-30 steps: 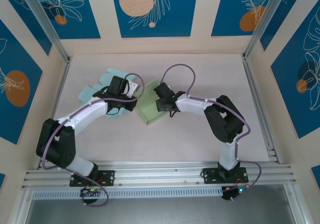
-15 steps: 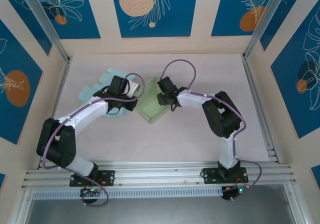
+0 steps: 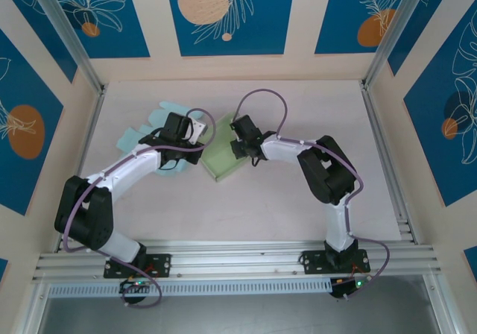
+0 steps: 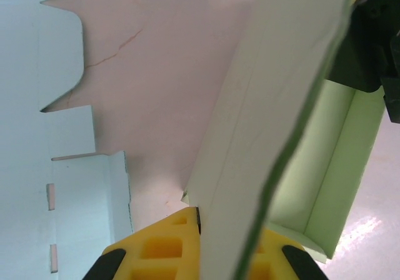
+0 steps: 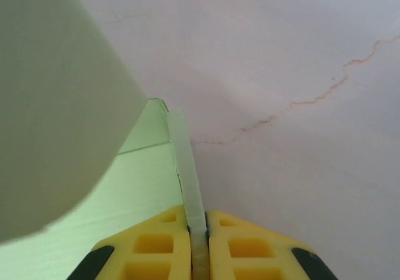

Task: Fold the paper box

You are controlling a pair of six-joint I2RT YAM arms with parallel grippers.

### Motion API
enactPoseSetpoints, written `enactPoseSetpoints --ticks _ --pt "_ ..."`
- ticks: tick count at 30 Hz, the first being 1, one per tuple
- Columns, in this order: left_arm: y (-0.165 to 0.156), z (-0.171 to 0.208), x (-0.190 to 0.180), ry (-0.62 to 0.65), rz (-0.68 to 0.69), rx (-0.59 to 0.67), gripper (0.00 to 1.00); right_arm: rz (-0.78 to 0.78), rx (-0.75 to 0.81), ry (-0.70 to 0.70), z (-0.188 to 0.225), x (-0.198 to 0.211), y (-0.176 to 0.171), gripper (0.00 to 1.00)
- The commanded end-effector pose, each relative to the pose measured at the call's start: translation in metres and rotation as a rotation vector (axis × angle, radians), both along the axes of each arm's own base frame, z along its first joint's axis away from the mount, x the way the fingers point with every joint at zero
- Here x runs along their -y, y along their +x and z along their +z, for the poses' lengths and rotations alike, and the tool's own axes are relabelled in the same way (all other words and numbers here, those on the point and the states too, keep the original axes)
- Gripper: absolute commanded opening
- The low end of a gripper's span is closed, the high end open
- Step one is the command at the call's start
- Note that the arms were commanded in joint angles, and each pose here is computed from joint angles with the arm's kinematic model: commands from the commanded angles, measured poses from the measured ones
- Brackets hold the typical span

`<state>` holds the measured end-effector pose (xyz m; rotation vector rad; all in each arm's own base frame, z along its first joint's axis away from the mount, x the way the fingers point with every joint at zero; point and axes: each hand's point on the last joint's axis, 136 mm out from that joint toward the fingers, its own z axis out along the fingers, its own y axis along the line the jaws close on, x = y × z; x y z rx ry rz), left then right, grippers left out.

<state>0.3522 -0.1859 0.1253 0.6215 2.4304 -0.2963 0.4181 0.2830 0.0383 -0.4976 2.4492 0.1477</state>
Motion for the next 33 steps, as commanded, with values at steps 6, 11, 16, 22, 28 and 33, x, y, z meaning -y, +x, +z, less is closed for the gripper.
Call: enactPoseSetpoints --ticks 6,11,16,22,28,33 --pt "-0.004 0.015 0.004 -0.012 -0.025 0.032 0.00 0.026 -0.097 -0.382 -0.065 0.043 -0.030 0.16" --pt "-0.002 0.019 0.004 -0.011 -0.023 0.041 0.00 0.022 -0.122 -0.488 -0.074 0.052 -0.037 0.08" --pt "-0.001 0.020 0.004 -0.012 -0.017 0.046 0.00 0.044 -0.133 -0.648 -0.085 0.057 -0.042 0.16" --pt "-0.001 0.020 0.001 -0.005 -0.007 0.050 0.00 -0.018 -0.134 -0.748 -0.080 0.067 -0.043 0.11" --pt "0.001 0.022 0.001 -0.010 0.004 0.060 0.00 -0.116 -0.165 -0.785 -0.082 0.088 -0.051 0.07" --pt "0.003 0.023 0.001 -0.011 0.008 0.068 0.00 -0.147 -0.189 -0.795 -0.086 0.095 -0.054 0.13"
